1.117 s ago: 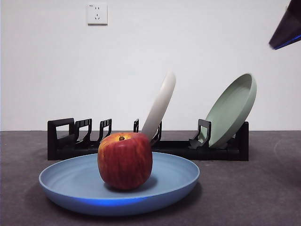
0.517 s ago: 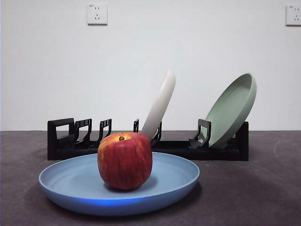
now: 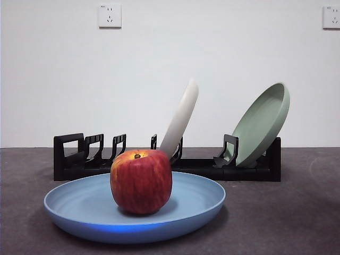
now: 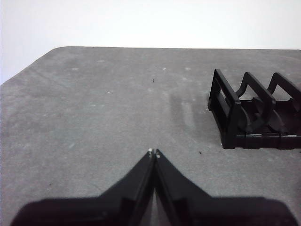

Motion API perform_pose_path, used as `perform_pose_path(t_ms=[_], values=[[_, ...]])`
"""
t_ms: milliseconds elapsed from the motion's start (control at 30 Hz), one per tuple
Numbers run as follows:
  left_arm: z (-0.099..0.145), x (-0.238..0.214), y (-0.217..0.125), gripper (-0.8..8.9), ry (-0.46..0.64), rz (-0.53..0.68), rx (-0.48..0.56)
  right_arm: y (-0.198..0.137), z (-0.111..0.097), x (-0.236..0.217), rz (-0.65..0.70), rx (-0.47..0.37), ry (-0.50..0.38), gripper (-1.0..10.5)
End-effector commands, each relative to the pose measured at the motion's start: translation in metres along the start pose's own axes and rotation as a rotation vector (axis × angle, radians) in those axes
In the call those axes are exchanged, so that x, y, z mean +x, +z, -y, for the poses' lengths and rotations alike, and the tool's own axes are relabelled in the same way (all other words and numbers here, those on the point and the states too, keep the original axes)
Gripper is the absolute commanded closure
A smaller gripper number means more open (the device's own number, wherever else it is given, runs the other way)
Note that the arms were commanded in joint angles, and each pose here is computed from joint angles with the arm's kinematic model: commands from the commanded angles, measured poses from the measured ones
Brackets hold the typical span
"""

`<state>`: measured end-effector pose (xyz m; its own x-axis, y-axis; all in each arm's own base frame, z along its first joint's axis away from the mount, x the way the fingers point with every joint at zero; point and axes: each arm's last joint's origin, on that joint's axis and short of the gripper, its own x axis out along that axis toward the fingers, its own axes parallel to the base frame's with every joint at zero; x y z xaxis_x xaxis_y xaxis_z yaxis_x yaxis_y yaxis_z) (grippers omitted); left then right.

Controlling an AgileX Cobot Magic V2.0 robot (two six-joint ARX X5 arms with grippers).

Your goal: Take the blue plate from the plate rack,put the plate on the table,take the apple from the table,put the apple in the plate

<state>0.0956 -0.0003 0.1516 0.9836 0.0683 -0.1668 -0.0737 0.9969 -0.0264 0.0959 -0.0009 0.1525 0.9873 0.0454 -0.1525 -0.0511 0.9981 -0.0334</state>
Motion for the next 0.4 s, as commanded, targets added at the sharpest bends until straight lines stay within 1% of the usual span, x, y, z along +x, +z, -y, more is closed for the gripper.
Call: perform_pose_path(t_ms=[33, 167, 233, 367, 400], values=[[-0.0003, 0.0011, -0.0037, 8.16, 0.002, -0.007, 0.012, -0.0036, 0.0000, 0.0007, -0.012, 0.023, 0.000, 9.5], [-0.0003, 0.0011, -0.0037, 8.16, 0.002, -0.007, 0.012, -0.0047, 0.0000, 0.0007, -0.023, 0.025, 0.000, 9.5], [-0.0003, 0.0011, -0.0037, 8.16, 0.002, -0.007, 0.012, -0.0047, 0.0000, 0.0007, -0.023, 0.043, 0.000, 9.5], [-0.0003, 0.0011, -0.0037, 8.16, 0.002, -0.007, 0.012, -0.0047, 0.0000, 0.0011, -0.026, 0.189, -0.002, 9.5], [-0.0003, 0.0011, -0.0037, 8.16, 0.002, -0.007, 0.012, -0.0047, 0.0002, 0.0012, -0.026, 0.193, -0.007, 9.5]])
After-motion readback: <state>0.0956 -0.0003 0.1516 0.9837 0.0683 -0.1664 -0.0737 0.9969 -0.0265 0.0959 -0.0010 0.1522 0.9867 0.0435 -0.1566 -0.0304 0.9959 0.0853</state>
